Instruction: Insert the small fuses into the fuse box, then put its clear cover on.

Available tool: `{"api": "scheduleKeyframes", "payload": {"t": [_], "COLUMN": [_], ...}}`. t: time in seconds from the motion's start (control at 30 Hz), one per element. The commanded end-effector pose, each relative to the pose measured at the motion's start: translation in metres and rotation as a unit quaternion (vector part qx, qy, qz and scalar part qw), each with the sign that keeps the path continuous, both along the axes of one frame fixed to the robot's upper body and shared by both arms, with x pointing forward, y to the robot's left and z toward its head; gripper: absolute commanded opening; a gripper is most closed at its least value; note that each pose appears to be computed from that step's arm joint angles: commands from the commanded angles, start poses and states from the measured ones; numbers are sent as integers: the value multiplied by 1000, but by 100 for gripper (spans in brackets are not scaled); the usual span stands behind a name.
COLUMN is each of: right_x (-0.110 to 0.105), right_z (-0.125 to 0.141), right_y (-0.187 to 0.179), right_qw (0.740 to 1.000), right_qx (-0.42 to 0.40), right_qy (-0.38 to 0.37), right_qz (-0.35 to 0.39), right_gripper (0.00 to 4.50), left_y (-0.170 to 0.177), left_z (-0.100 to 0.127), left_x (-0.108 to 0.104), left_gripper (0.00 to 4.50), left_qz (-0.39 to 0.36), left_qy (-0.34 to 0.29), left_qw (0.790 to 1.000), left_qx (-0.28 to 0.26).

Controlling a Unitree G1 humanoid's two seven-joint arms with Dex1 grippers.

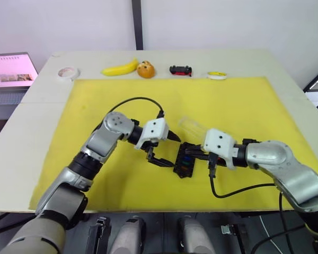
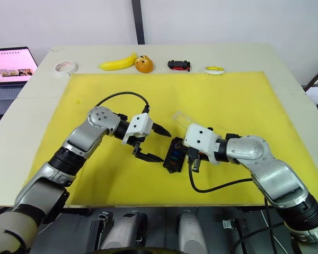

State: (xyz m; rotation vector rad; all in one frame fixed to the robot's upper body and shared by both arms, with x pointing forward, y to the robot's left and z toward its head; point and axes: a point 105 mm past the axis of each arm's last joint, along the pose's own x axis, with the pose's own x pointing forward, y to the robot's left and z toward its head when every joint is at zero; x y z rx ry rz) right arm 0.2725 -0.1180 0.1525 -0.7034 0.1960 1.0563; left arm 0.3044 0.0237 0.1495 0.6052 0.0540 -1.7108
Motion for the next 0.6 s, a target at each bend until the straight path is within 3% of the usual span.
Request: {"api": "scheduleKeyframes", "payload": {"t": [0.03,0.6], "right_x": [0,-1], "right_z": [1,2], "right_y": [0,0], "right_qw": [1000,1000], "right_qx": [-4,-6], "right_qy": [-12,-16], "right_qz": [3,4], "right_gripper": [0,0], "left_y": [0,1], "left_z": [12,10], "left_x": [-1,-2], "left_gripper": [443,443], "left_qz": [-3,0], "left_qy": [-19,-18], "left_qw": [1000,1000], "left_qx": [-14,-16]}}
